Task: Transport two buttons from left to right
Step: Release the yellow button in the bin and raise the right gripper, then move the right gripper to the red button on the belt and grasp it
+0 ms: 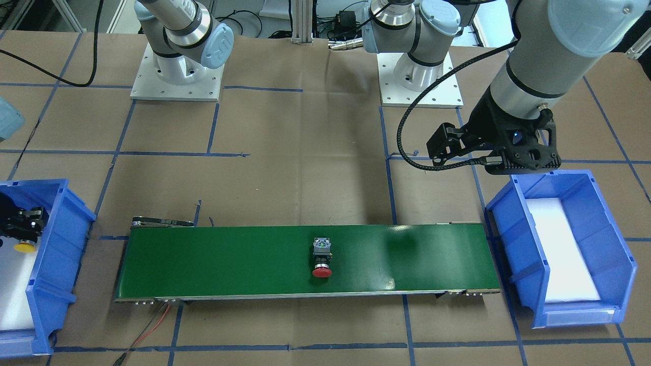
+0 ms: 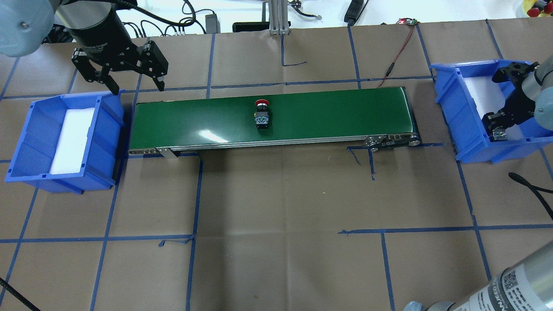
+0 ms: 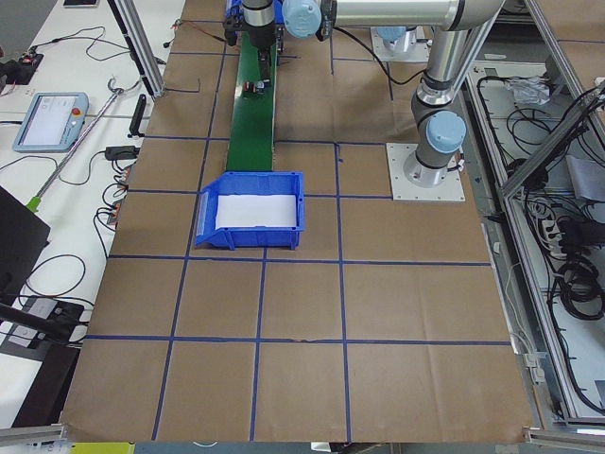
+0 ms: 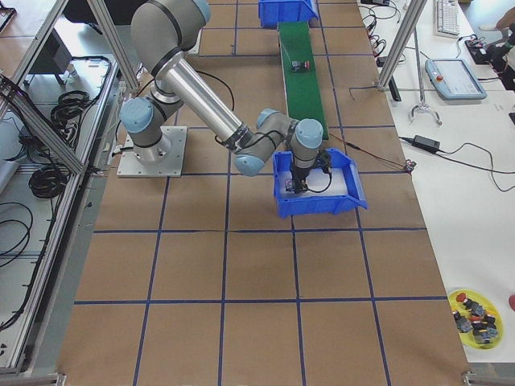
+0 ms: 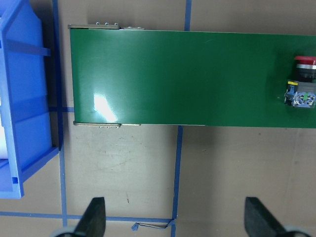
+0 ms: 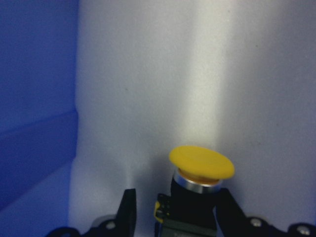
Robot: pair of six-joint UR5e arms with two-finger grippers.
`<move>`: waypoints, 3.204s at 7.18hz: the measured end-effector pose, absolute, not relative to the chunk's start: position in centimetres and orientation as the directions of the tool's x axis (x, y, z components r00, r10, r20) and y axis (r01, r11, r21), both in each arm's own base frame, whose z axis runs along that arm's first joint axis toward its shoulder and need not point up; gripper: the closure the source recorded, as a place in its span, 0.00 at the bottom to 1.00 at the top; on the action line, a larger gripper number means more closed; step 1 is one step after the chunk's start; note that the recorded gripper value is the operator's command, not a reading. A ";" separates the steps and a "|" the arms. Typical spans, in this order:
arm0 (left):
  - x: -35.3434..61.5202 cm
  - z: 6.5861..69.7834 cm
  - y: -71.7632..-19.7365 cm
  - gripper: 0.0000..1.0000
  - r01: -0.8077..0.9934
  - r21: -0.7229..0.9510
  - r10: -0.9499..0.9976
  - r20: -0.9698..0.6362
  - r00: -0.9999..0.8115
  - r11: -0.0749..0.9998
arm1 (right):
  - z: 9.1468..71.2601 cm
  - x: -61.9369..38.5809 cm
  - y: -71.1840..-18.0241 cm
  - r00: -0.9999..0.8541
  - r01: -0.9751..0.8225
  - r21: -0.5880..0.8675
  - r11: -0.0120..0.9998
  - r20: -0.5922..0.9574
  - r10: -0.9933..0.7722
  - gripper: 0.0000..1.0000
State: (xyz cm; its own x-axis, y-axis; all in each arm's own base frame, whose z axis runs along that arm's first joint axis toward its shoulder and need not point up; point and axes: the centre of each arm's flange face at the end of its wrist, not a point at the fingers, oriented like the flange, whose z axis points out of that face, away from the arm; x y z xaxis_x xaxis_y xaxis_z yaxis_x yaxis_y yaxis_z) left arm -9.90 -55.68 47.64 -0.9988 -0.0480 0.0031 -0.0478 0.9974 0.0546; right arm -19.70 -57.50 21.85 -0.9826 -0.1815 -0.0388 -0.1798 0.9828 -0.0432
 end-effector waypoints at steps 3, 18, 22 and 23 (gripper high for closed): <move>-9.9 47.6 -55.7 0.00 -0.048 0.055 -0.048 0.003 -0.999 0.997 | 25.9 -19.8 -58.7 -0.982 -0.182 -0.130 0.975 -0.023 -0.186 0.01; -9.8 48.0 -55.8 0.00 -0.049 0.049 -0.049 0.002 -0.999 0.998 | 37.9 22.9 -61.1 -0.999 0.031 -0.176 0.984 -0.044 0.024 0.01; -9.8 47.9 -55.8 0.00 -0.049 0.050 -0.049 0.002 -0.999 0.998 | 36.9 20.1 -62.1 -0.997 0.070 -0.156 0.985 -0.034 0.066 0.01; -9.8 47.9 -55.8 0.00 -0.049 0.050 -0.049 0.002 -0.999 0.998 | 36.7 19.1 -62.4 -0.996 0.084 -0.150 0.985 -0.033 0.080 0.01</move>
